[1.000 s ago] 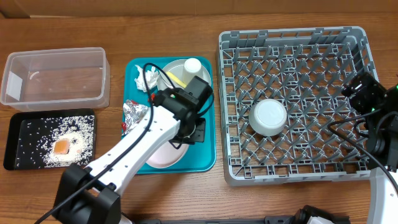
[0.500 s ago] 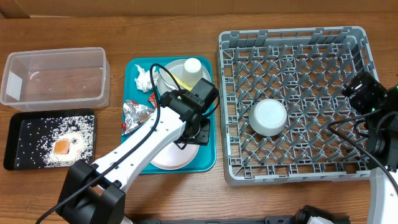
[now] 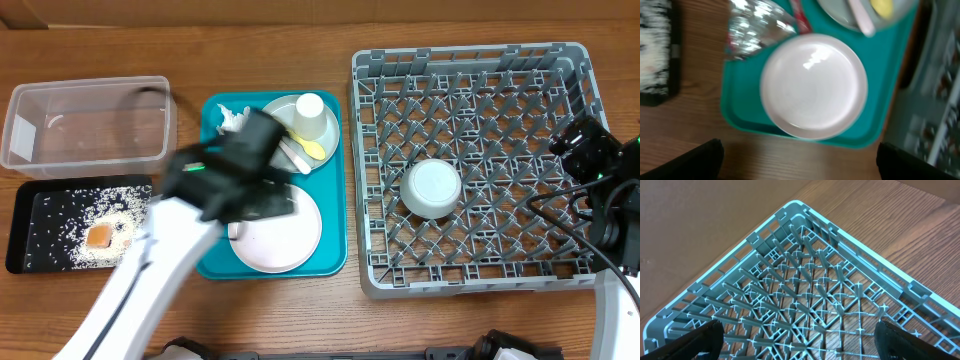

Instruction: Sort waste into correct bins and load items into the dishwasher rack

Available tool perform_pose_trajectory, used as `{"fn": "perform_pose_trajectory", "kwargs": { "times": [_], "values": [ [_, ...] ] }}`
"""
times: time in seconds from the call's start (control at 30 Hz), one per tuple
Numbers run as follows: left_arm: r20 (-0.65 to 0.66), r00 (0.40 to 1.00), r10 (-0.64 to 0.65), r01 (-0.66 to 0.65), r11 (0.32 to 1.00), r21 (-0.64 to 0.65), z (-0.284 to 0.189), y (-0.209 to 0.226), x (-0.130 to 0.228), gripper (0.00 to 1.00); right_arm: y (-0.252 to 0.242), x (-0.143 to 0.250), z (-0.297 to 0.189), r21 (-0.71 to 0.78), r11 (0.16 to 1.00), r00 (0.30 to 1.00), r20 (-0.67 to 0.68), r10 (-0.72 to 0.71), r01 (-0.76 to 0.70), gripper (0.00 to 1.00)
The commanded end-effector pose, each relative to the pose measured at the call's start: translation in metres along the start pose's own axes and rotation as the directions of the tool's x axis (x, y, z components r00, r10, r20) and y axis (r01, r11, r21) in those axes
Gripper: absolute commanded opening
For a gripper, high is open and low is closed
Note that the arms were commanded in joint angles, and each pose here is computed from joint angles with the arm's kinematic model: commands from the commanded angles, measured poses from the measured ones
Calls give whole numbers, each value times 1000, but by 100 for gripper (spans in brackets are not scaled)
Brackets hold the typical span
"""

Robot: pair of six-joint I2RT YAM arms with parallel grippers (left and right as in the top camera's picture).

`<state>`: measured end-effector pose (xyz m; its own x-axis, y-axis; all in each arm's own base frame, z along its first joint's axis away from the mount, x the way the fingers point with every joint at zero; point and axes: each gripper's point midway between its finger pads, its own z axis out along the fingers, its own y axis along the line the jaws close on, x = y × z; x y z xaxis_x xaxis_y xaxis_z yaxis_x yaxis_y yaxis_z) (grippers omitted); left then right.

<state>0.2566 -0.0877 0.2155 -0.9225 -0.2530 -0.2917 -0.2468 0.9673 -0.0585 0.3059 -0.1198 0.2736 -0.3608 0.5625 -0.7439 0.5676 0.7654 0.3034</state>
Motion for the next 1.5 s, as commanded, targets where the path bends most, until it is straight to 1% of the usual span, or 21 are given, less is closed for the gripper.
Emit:
{"fn": "perform_pose_trajectory", "kwargs": {
  "times": [0.0,0.1,0.2,0.23,0.3,0.37,0.43,0.47,0.53,0.6,0.67,0.7,0.8,0.87,0.97,1.1,1.17,1.3,1.4,1.47],
  "values": [
    [92,973,-210,217,974,-72,-14,58,-24,100,2,-12,-6,-4,1000,999,34,12,-12,100],
    [127,913,-387,402,907,-127,-17,111,-35,100,6,-17,-6,-21,1000,998,55,17,-15,100],
    [109,849,-517,528,832,-171,-16,149,-29,100,8,-17,-6,-33,999,998,51,20,-18,100],
    [98,828,-551,560,808,-183,-16,158,-25,100,14,-13,-6,-67,997,999,30,38,-36,100],
    [81,790,-608,610,765,-204,-16,174,-18,100,33,8,-9,-182,979,994,-85,72,-87,100],
    [82,773,-629,630,745,-218,-17,183,-15,100,49,32,-16,-270,955,975,-213,69,-126,100],
    [84,772,-630,630,744,-222,-17,188,-14,100,70,39,-26,-368,905,949,-296,106,-215,100],
    [83,770,-633,633,741,-224,-17,189,-14,100,85,44,-35,-440,867,938,-338,80,-233,100],
    [83,769,-634,634,740,-225,-18,189,-13,100,111,52,-54,-585,782,928,-371,-22,-216,100],
    [85,769,-633,634,740,-226,-18,190,-14,100,130,64,-70,-673,716,917,-379,-121,-184,100],
    [96,769,-632,635,738,-230,-18,192,-15,100,141,82,-76,-686,712,901,-392,-185,-152,100],
    [111,769,-629,635,735,-236,-18,194,-17,100,146,94,-78,-689,716,891,-388,-234,-112,100],
    [150,769,-622,638,726,-257,-20,201,-21,100,156,129,-80,-658,753,860,-369,-353,26,100],
    [152,762,-629,645,721,-254,-20,201,-21,100,164,152,-85,-643,754,833,-337,-439,137,100],
    [151,751,-643,658,711,-247,-19,200,-21,100,183,184,-97,-649,726,792,-310,-525,227,100],
    [163,719,-675,693,680,-240,-19,200,-21,100,216,239,-113,-723,639,705,-308,-639,264,100],
    [164,718,-676,694,679,-240,-20,200,-21,100,226,271,-108,-713,633,659,-325,-679,301,100],
    [157,722,-673,689,681,-250,-20,201,-19,100,229,329,-80,-645,655,578,-380,-722,394,100],
    [155,724,-672,686,678,-264,-20,202,-16,100,230,364,-62,-628,651,523,-416,-744,426,100],
    [162,725,-669,685,675,-276,-21,204,-15,100,228,379,-52,-615,651,496,-437,-751,445,100]
  ]
}}
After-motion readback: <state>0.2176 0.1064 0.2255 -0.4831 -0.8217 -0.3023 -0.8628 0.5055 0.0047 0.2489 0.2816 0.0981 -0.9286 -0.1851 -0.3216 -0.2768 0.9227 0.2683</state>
